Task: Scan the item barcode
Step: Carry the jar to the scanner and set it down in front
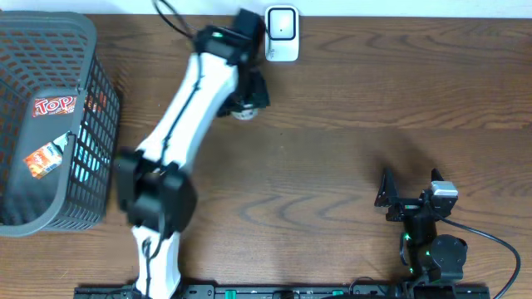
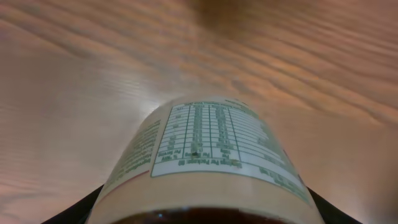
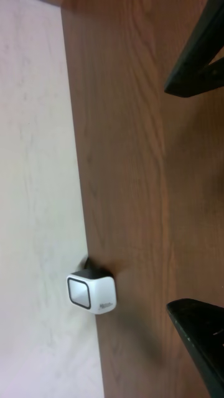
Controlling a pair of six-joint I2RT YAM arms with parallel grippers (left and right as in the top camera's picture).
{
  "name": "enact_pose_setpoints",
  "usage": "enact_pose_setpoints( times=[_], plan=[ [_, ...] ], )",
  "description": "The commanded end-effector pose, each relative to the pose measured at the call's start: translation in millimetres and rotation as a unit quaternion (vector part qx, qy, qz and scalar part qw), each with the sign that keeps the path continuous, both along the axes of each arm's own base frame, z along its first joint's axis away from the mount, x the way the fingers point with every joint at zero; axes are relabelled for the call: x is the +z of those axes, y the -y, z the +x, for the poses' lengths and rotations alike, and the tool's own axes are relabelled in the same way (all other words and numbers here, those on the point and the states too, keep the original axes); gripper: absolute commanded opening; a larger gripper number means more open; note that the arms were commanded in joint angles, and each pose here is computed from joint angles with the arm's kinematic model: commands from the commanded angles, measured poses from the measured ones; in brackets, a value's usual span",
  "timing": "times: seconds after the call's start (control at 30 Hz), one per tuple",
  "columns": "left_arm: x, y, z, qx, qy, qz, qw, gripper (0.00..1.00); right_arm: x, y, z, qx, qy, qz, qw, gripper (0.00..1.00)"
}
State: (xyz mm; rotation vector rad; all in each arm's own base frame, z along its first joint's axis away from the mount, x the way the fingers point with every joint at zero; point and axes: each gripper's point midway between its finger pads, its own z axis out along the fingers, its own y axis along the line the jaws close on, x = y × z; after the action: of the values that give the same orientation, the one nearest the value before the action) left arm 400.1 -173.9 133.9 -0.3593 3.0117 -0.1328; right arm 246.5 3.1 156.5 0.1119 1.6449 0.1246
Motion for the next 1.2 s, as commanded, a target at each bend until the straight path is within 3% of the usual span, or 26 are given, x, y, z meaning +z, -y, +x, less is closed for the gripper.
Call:
enact_pose_setpoints(
  times=[0.0, 0.13, 0.53, 0.63, 0.67, 0.7, 0.9, 1.07, 1.17],
  plan=[
    [-40, 16, 7, 0.092, -0.032, -0.006, 0.995, 0.61, 0, 1, 0, -0.004, 0.0, 0.005, 1.0, 0.99],
    [-72, 40, 11, 0.079, -0.05, -0.026, 0.995, 0.61, 0, 1, 0, -0.004, 0.0, 0.005, 1.0, 0.99],
    [-118, 60, -16, 0.078, -0.101, 0.004, 0.992, 0.68, 0, 1, 0, -0.004, 0.0, 0.005, 1.0, 0.99],
    [-117, 61, -14, 0.078, -0.095, 0.002, 0.992, 0.78, 0, 1, 0, -0.004, 0.0, 0.005, 1.0, 0.99],
    [-113, 59, -12, 0.069, -0.091, -0.001, 0.993, 0.98, 0, 1, 0, -0.004, 0.0, 0.005, 1.0, 0.99],
    [-109, 59, -10, 0.056, -0.087, -0.002, 0.995, 0.98, 0, 1, 0, -0.004, 0.0, 0.005, 1.0, 0.99],
    [-26, 50, 14, -0.002, -0.001, -0.028, 1.0, 0.98, 0, 1, 0, -0.004, 0.0, 0.005, 1.0, 0.99],
    [115, 35, 27, -0.054, 0.166, -0.078, 0.982, 0.98, 0, 1, 0, -0.004, 0.0, 0.005, 1.0, 0.99],
    [181, -16, 19, -0.031, 0.25, -0.045, 0.967, 0.98, 0, 1, 0, -0.004, 0.0, 0.005, 1.0, 0.99]
  ],
)
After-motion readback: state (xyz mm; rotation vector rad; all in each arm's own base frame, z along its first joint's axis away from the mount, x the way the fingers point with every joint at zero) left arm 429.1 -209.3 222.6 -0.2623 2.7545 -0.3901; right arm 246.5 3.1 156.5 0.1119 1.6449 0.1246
